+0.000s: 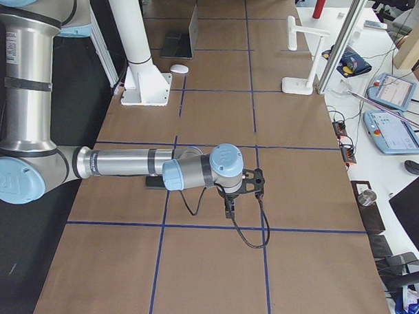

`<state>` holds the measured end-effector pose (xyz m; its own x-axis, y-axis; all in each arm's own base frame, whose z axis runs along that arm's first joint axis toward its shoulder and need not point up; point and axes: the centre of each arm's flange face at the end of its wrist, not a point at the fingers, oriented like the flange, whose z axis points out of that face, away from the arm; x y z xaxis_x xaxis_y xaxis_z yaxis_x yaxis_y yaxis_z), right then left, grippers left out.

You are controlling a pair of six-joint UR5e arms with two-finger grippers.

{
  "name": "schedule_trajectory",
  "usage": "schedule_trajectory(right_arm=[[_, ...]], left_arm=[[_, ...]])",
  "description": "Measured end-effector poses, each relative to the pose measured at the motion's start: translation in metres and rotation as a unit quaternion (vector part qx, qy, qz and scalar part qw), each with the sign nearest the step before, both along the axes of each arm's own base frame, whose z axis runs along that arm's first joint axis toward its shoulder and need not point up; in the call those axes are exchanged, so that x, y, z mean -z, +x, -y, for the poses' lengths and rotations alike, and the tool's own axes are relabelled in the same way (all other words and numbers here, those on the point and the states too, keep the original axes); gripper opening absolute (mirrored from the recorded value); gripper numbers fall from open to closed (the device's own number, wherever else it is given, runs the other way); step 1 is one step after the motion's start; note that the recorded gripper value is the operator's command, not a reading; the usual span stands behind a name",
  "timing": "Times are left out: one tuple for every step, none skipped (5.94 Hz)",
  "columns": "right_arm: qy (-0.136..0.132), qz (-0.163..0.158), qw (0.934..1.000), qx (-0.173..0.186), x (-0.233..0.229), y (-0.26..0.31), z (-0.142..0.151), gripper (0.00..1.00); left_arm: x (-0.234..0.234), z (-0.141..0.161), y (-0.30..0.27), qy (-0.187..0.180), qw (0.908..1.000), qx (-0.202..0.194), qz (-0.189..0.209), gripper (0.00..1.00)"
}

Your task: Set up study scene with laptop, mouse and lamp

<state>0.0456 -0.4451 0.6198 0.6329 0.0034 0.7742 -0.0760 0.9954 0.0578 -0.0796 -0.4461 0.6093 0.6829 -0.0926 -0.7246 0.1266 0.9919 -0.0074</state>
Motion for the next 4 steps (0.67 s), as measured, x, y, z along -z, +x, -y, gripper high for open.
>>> schedule_trajectory(right_arm=[[0.001,0.000,1.0000,0.000,0.001,0.000,0.001,1.00],[0.003,0.001,1.0000,0.000,0.002,0.000,0.001,1.00],[0.005,0.001,1.0000,0.000,0.003,0.000,0.001,1.00],[0.005,0.006,1.0000,0.001,0.004,-0.001,0.001,1.00]], left_arm=[[0.022,-0.005,0.005,-0.014,0.9996,0.025,-0.003,1.00],[0.048,-0.008,0.018,-0.039,0.9980,0.049,-0.009,1.00],[0.079,-0.019,0.034,-0.071,0.9949,0.071,-0.014,1.00],[0.110,-0.041,0.050,-0.105,0.9898,0.094,-0.019,1.00]])
